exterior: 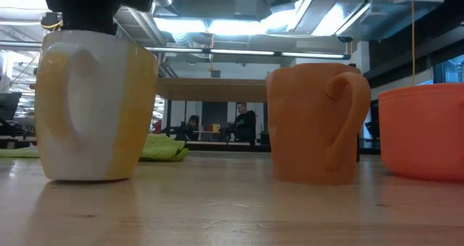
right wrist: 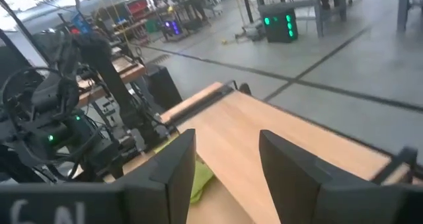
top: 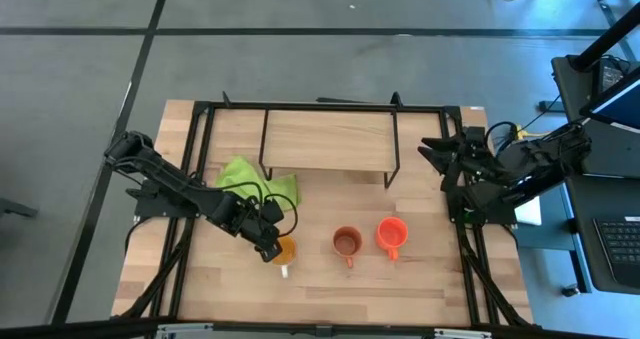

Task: Stack small to large cups/mugs on shelf
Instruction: Put the yellow mug on the shelf, then put the dark orange mug on the shelf

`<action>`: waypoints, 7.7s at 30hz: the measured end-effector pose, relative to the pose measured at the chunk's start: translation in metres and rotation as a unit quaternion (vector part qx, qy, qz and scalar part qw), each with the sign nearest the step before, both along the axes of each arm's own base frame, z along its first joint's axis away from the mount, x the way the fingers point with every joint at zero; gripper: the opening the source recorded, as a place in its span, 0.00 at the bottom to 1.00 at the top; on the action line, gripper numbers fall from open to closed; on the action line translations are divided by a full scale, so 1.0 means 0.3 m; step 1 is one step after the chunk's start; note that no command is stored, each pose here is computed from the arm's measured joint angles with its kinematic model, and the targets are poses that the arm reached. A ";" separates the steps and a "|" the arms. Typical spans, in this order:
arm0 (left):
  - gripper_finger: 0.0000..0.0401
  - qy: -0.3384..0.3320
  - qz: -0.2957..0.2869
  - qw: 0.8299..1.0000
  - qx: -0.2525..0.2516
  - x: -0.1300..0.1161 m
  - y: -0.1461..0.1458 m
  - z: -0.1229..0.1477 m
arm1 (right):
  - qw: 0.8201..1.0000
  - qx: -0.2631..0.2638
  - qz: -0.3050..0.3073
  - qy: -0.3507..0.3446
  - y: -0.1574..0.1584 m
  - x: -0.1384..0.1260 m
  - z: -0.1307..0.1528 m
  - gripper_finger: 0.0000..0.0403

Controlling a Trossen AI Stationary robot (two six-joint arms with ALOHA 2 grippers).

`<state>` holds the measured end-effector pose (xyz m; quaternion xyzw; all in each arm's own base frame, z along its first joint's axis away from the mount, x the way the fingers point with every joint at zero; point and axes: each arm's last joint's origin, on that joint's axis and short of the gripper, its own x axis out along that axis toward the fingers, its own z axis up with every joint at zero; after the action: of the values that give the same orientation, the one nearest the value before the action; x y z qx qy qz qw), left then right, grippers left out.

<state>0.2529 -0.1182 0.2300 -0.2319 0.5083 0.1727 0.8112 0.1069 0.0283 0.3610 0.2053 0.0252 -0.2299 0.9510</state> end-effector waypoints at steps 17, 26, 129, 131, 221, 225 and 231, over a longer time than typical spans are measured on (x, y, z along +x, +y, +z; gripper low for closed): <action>0.28 -0.044 -0.004 0.998 -0.047 0.042 0.019 0.007 | 1.000 -0.017 0.002 0.012 0.000 -0.001 -0.003 0.42; 0.28 -0.048 -0.005 0.997 -0.054 0.045 0.017 0.008 | 0.999 -0.021 0.002 0.026 -0.001 -0.003 -0.013 0.42; 0.02 0.048 -0.094 0.977 0.186 0.072 0.504 0.565 | 0.989 0.039 -0.083 0.118 -0.001 0.007 -0.125 0.42; 0.02 0.052 -0.111 0.973 0.197 0.090 0.559 0.576 | 0.988 0.044 -0.087 0.120 0.005 0.019 -0.131 0.42; 0.16 -0.021 -0.187 0.974 0.128 0.160 0.334 0.677 | 0.964 0.171 -0.016 0.202 0.037 0.273 -0.227 0.42; 0.16 -0.016 -0.184 0.977 0.110 0.196 0.253 0.600 | 0.947 0.208 0.018 0.244 0.011 0.319 -0.260 0.42; 0.16 -0.064 -0.179 0.979 0.075 0.228 0.117 0.476 | 0.916 0.245 0.080 0.309 0.014 0.418 -0.347 0.42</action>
<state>0.3213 -0.0831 0.3729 -0.0857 0.4743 0.0472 0.8749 0.2321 0.0325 0.2571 0.3475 0.3896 -0.1919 0.8310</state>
